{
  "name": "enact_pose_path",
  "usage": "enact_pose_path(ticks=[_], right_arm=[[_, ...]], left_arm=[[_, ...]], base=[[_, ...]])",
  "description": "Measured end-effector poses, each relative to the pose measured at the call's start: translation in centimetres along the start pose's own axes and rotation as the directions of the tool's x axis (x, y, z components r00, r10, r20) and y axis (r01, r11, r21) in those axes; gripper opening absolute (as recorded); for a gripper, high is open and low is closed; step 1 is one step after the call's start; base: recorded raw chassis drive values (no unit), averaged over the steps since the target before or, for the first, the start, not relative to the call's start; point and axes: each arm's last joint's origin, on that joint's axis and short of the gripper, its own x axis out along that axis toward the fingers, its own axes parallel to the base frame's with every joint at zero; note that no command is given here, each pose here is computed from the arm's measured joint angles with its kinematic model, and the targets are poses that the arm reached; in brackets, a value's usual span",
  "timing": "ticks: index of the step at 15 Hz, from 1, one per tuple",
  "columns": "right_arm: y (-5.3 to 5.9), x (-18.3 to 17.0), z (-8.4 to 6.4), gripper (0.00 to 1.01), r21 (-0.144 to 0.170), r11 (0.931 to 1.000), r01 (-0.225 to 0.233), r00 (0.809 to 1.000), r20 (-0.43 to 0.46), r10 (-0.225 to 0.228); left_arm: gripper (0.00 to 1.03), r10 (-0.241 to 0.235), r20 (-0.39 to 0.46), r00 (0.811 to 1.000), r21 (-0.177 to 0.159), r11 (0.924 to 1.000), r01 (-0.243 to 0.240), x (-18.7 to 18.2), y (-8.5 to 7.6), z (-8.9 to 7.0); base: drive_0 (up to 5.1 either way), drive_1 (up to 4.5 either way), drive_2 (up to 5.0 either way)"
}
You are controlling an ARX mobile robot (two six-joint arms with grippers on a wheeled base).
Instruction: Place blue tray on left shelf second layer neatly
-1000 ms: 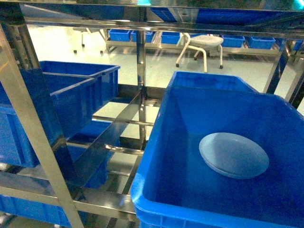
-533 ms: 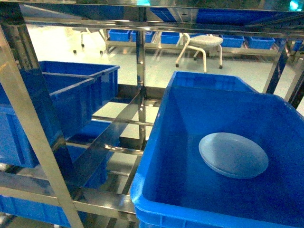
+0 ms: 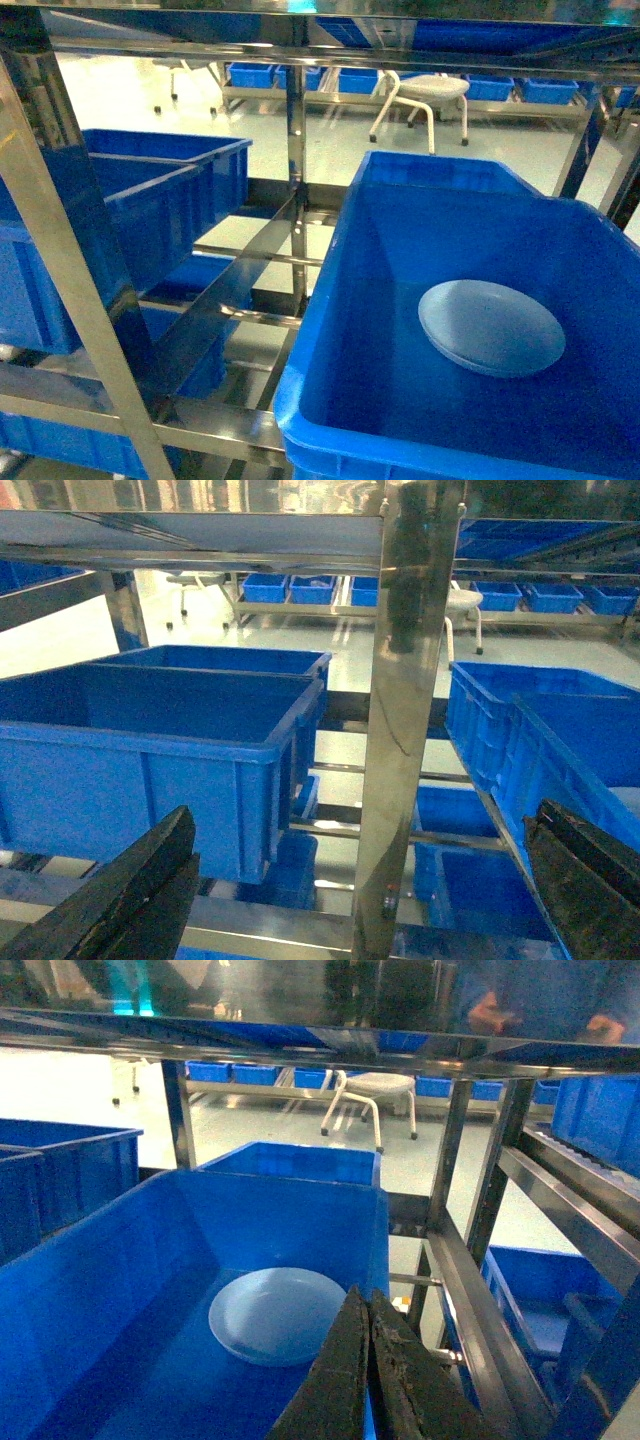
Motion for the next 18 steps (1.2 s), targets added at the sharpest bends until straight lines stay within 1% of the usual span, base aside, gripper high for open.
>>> enact_pose_path(ticks=[1,2,3,4,5,6,18], right_arm=[[0.0,0.0,-0.03,0.03,0.0,1.0,-0.002,1.0,-0.003,0.002],[0.01,0.0,-0.03,0.13,0.0,1.0,-0.002,1.0,-0.003,0.002],[0.0,0.0,-0.03,0.21,0.0,1.0,-0.002,1.0,-0.003,0.002],[0.0,0.0,-0.03,0.35,0.0,1.0,-0.002,1.0,-0.003,0.002],[0.0,0.0,-0.03,0.76,0.0,1.0,-0.002,1.0,-0.003,0.002],[0.0,0.0,-0.03,0.98,0.0,1.0,-0.002,1.0,-0.003,0.002],[0.0,0.0,-0.03,0.98,0.0,1.0,-0.002,1.0,-0.003,0.002]], left_arm=[[0.98,-0.002,0.0,1.0,0.0,1.0,0.002,0.0,0.0,0.0],[0.98,-0.002,0.0,1.0,0.0,1.0,0.002,0.0,-0.01,0.0],[0.98,-0.002,0.0,1.0,0.0,1.0,0.002,0.0,-0.01,0.0],[0.98,-0.002,0.0,1.0,0.0,1.0,0.002,0.0,-0.01,0.0],[0.98,-0.002,0.0,1.0,0.0,1.0,0.002,0.0,-0.01,0.0],[0.98,-0.002,0.0,1.0,0.0,1.0,0.002,0.0,-0.01,0.0],[0.98,-0.002,0.0,1.0,0.0,1.0,0.002,0.0,-0.01,0.0]], base=[[0.0,0.0,0.0],[0.0,0.0,0.0],[0.0,0.0,0.0],[0.0,0.0,0.0],[0.0,0.0,0.0],[0.0,0.0,0.0],[0.0,0.0,0.0]])
